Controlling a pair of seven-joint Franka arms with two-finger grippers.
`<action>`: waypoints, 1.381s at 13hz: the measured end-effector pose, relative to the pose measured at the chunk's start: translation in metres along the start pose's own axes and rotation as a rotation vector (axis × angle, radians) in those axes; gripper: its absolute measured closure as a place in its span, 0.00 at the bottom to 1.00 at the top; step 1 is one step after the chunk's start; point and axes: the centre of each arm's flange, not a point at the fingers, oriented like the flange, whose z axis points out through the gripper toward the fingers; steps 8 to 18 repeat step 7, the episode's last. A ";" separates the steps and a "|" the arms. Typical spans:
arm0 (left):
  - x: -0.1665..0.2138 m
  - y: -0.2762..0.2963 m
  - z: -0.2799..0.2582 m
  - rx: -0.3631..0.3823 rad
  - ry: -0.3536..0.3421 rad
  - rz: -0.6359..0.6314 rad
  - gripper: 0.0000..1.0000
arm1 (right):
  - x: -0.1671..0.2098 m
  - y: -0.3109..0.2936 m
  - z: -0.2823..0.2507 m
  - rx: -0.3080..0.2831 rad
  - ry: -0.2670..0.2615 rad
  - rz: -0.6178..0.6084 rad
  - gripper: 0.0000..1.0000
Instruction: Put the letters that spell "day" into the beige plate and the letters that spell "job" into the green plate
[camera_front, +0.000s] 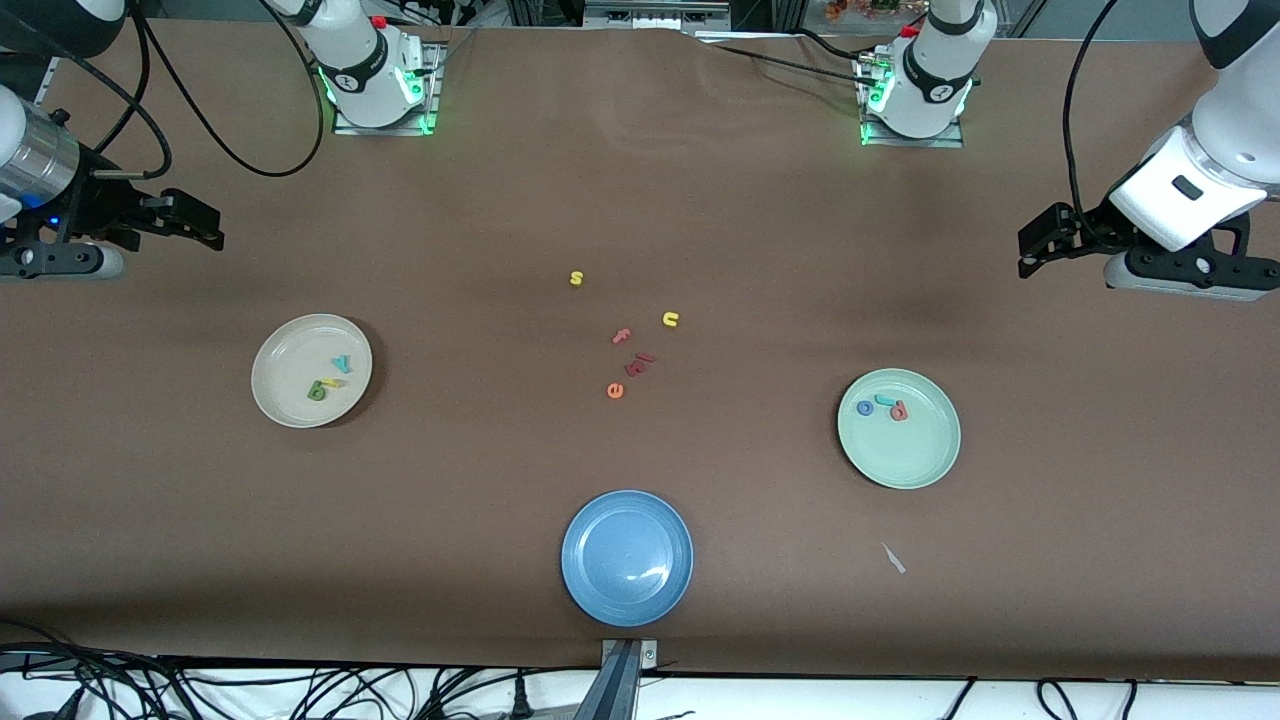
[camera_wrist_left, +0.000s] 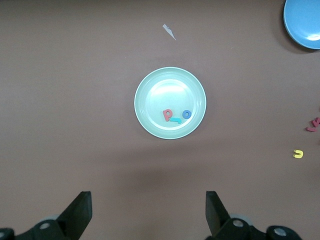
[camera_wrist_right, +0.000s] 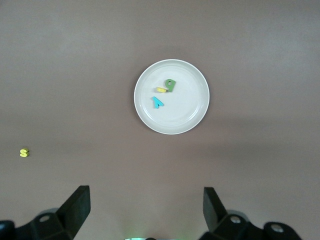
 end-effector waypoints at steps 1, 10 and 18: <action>0.000 0.000 0.000 0.000 -0.003 0.000 0.00 | 0.000 0.000 0.000 0.000 0.000 0.000 0.00; -0.004 -0.012 0.003 0.006 -0.039 -0.019 0.00 | 0.000 0.001 0.000 0.000 0.000 0.001 0.00; -0.004 -0.012 0.003 0.006 -0.039 -0.019 0.00 | 0.000 0.001 0.000 0.000 0.000 0.001 0.00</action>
